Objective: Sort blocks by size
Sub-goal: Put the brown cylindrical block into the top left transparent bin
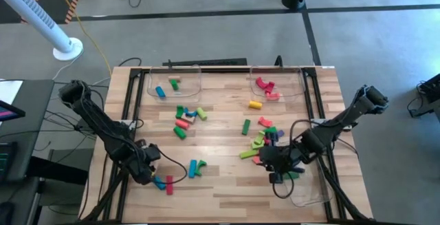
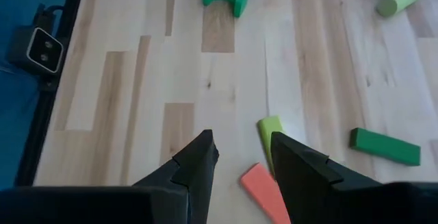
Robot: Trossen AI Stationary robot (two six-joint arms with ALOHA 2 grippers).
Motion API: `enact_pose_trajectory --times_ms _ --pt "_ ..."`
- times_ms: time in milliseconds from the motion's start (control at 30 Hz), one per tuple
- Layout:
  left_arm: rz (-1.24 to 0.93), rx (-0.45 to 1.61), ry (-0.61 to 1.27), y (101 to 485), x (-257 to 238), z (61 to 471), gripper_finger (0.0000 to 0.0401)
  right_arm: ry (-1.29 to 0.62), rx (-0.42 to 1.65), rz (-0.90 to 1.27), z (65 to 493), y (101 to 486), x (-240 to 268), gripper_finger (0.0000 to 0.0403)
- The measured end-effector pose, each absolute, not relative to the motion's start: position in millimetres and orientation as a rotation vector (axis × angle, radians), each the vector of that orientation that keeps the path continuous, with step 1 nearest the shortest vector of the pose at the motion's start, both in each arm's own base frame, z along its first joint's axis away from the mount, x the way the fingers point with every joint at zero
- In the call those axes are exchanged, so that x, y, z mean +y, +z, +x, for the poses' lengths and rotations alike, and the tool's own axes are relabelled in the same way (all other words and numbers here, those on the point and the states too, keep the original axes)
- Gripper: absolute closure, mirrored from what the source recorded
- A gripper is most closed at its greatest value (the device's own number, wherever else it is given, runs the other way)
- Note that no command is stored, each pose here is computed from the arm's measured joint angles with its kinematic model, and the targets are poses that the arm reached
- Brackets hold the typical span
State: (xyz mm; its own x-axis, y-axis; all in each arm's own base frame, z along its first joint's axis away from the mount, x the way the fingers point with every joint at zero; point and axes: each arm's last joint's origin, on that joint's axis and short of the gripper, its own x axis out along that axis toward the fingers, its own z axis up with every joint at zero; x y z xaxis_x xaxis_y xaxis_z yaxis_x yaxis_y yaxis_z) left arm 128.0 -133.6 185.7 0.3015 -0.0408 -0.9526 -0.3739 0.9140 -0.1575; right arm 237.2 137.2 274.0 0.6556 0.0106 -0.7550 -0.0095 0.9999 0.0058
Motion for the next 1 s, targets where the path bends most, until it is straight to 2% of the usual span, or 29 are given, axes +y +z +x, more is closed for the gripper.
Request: enact_pose_trajectory --times_ms 600,767,1000 --pt "-0.388 1.225 0.208 186.5 -136.1 129.4 0.0205 0.003 0.837 0.017 240.7 275.3 134.4 0.0232" --pt "-0.315 1.155 0.084 189.3 -141.7 135.5 0.0205 0.007 0.828 0.020 241.3 275.9 134.8 0.0232" --pt "-0.107 1.016 -0.155 196.0 -151.4 145.2 0.0205 0.007 0.827 0.020 241.4 276.0 134.9 0.0232"
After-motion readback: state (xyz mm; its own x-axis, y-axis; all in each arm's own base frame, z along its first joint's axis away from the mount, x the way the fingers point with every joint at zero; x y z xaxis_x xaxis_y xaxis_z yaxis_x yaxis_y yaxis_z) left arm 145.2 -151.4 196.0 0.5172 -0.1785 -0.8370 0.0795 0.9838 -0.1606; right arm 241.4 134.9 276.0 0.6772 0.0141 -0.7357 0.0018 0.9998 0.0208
